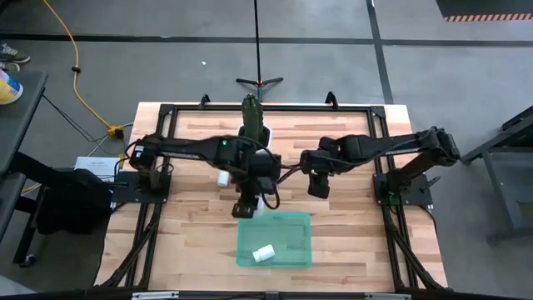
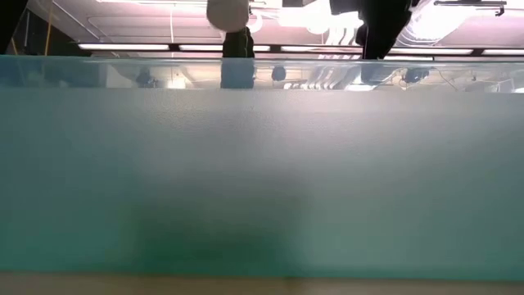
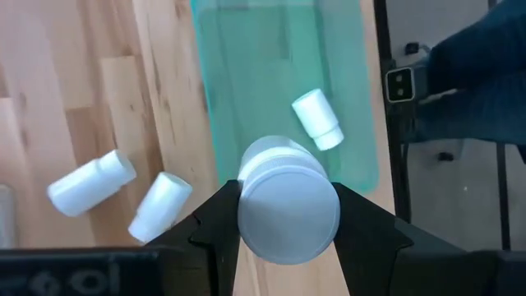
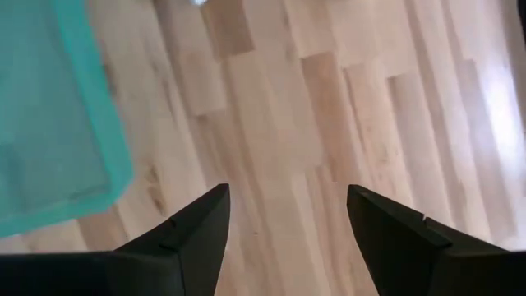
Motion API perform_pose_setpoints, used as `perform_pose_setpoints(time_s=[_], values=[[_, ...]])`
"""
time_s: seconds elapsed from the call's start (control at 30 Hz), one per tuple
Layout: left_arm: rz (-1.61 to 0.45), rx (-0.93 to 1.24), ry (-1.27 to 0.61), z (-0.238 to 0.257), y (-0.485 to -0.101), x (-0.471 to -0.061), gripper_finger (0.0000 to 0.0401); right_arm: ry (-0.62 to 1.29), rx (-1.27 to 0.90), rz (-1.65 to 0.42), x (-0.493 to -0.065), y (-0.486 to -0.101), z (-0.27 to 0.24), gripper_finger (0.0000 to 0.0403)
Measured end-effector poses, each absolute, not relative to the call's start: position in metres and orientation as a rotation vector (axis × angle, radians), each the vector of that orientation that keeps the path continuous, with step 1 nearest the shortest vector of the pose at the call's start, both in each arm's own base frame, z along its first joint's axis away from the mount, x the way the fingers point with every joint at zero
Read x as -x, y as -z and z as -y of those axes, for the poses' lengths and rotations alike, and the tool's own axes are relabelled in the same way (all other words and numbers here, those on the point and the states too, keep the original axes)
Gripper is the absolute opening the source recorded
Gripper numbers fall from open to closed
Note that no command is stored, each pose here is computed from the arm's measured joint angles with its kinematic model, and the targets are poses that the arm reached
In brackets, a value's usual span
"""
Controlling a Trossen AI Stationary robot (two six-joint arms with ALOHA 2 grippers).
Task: Pick and place pill bottles into a basket
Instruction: Put the white pill bottle into the green bin
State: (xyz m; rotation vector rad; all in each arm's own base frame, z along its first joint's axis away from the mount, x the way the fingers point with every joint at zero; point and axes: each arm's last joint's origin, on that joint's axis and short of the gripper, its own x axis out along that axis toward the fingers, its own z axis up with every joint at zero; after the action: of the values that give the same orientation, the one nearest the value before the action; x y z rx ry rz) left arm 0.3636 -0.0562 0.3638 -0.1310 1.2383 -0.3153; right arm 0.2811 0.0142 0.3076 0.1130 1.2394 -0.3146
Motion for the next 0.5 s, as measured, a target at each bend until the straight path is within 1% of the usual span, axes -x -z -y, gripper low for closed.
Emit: perform_pose_setpoints(time_s=[0.5], values=[[-1.279, 0.2, 0.239, 0.096, -0.294, -0.374, 0.0191, 0.374, -0.107, -1.255, -0.28, -0.308, 0.032, 0.0236]])
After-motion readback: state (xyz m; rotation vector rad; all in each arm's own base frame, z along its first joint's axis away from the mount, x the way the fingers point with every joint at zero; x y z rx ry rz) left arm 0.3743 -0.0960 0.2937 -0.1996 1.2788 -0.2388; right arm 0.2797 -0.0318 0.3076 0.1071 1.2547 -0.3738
